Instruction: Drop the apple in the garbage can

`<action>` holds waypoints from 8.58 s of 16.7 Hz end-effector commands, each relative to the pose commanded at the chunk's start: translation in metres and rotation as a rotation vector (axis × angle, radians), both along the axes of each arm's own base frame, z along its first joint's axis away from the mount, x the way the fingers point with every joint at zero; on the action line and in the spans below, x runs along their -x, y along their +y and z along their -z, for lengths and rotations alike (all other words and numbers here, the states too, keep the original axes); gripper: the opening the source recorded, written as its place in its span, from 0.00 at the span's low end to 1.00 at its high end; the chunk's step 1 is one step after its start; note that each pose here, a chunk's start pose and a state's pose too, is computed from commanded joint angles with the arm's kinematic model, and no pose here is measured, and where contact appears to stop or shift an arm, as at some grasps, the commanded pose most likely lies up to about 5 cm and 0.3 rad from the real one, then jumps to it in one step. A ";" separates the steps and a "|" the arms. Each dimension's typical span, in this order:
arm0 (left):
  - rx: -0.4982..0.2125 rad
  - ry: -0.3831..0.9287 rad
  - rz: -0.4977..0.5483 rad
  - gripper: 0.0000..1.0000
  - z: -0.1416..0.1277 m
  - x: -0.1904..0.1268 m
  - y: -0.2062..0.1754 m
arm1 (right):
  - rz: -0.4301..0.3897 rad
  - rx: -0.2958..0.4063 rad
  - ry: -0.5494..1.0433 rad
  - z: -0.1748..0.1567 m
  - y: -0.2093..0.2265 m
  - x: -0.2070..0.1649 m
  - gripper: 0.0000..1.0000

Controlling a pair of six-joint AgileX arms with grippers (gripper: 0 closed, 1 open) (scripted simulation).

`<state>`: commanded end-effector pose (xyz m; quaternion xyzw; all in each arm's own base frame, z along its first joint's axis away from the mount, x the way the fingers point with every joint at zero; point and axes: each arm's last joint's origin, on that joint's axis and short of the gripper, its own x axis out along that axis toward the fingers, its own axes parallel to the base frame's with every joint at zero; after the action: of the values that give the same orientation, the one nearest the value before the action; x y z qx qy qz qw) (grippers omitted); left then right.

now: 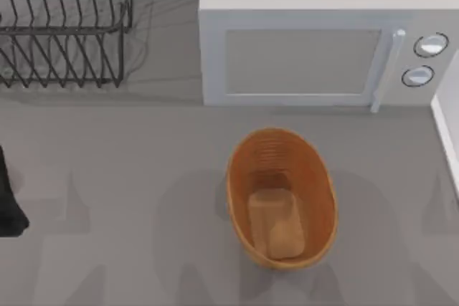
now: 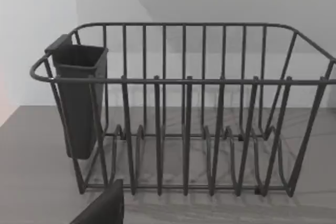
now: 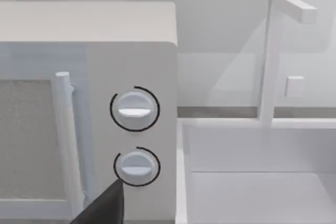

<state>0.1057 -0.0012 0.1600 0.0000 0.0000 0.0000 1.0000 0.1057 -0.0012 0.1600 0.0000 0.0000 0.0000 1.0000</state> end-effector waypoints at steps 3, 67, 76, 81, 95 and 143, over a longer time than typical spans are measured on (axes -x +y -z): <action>-0.002 0.008 -0.002 1.00 -0.002 0.000 0.000 | 0.000 0.000 0.000 0.000 0.000 0.000 1.00; -0.037 1.551 0.050 0.00 0.054 -0.239 0.063 | 0.000 0.000 0.000 0.000 0.000 0.000 1.00; -0.045 1.536 0.048 0.00 -0.009 -0.252 0.066 | 0.000 0.000 0.000 0.000 0.000 0.000 1.00; -0.042 1.552 0.050 0.00 -0.082 -0.244 0.064 | 0.000 0.000 0.000 0.000 0.000 0.000 1.00; -0.293 1.526 0.311 0.00 -0.107 -0.268 -0.015 | 0.000 0.000 0.000 0.000 0.000 0.000 1.00; -1.179 1.186 1.253 1.00 -0.045 -0.163 -0.329 | 0.000 0.000 0.000 0.000 0.000 0.000 1.00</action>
<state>0.2692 -0.3302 0.2047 0.4881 0.4907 -0.5184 0.5022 0.1057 -0.0012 0.1600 0.0000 0.0000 0.0000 1.0000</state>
